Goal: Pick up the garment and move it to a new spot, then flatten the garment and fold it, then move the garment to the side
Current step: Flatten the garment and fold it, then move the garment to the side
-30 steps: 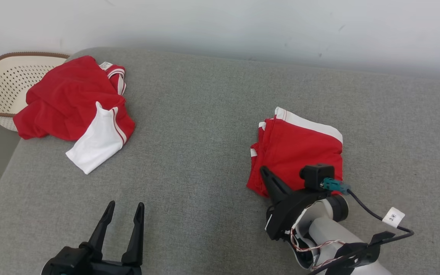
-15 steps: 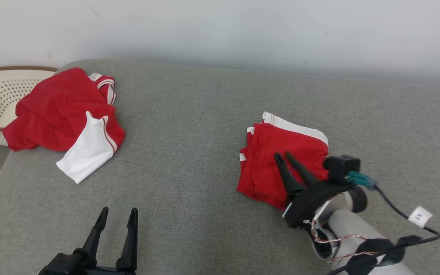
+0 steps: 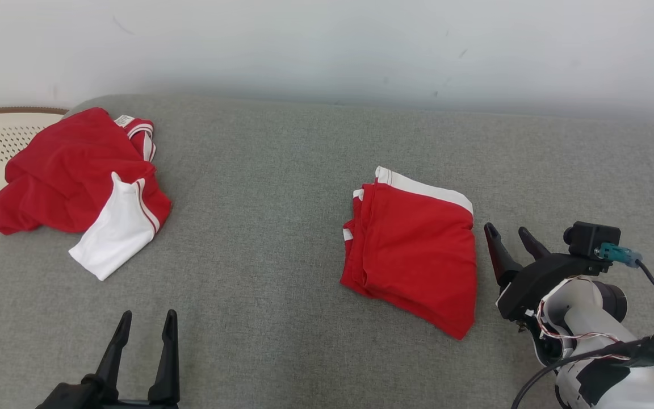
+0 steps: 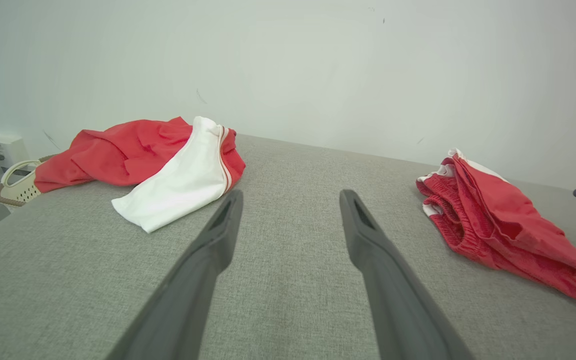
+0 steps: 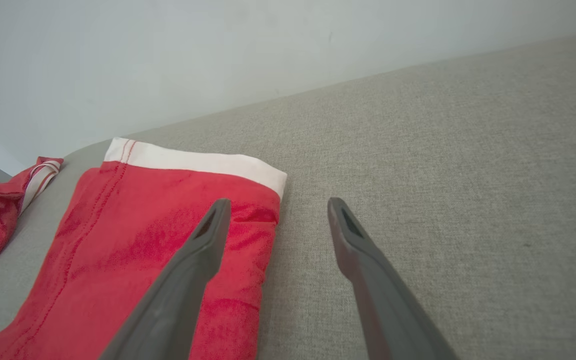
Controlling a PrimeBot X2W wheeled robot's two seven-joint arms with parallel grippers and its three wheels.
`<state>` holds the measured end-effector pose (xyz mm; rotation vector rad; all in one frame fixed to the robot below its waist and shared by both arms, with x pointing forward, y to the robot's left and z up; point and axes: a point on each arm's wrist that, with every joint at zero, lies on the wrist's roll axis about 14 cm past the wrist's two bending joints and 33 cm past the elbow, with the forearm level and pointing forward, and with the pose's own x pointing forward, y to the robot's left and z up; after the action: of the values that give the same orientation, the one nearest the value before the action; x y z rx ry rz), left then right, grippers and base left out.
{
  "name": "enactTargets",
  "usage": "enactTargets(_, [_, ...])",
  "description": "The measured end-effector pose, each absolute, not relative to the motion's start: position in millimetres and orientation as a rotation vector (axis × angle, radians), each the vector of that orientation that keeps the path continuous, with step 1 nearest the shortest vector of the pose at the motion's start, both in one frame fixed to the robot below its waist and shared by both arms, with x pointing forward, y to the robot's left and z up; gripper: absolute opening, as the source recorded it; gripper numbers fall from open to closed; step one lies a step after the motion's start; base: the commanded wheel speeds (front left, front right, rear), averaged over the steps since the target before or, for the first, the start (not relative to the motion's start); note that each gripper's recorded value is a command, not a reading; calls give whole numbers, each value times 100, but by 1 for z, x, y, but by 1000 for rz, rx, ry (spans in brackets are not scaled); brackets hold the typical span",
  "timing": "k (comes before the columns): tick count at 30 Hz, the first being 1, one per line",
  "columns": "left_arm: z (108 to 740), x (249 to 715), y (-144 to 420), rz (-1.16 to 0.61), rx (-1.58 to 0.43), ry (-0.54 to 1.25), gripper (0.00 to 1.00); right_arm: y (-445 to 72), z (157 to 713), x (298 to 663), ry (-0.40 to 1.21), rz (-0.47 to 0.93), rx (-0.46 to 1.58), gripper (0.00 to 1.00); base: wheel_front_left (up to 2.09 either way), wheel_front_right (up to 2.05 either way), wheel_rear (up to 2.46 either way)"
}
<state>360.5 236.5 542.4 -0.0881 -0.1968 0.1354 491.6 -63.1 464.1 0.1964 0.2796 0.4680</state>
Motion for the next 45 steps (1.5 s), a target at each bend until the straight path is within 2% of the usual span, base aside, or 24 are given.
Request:
enactTargets(11, [536, 363, 243, 153, -79, -177, 100, -59, 432, 498, 443, 463, 192, 100, 0, 0, 0])
enactTargets(23, [530, 363, 244, 163, -85, -158, 100, -28, 407, 477, 621, 543, 265, 100, 0, 0, 0])
enactTargets(24, [531, 364, 243, 160, -86, -160, 100, -26, 407, 476, 627, 548, 270, 61, 0, 0, 0])
enactTargets(26, [531, 366, 242, 155, -88, -162, 100, -23, 405, 473, 637, 558, 276, 0, 0, 0, 0])
enactTargets(34, [530, 369, 239, 147, -96, -158, 100, -28, 409, 474, 577, 570, 243, 0, 0, 0, 0])
enactTargets(45, [530, 382, 226, 105, -94, -162, 100, -80, 445, 508, 426, 504, 109, 0, 0, 0, 0])
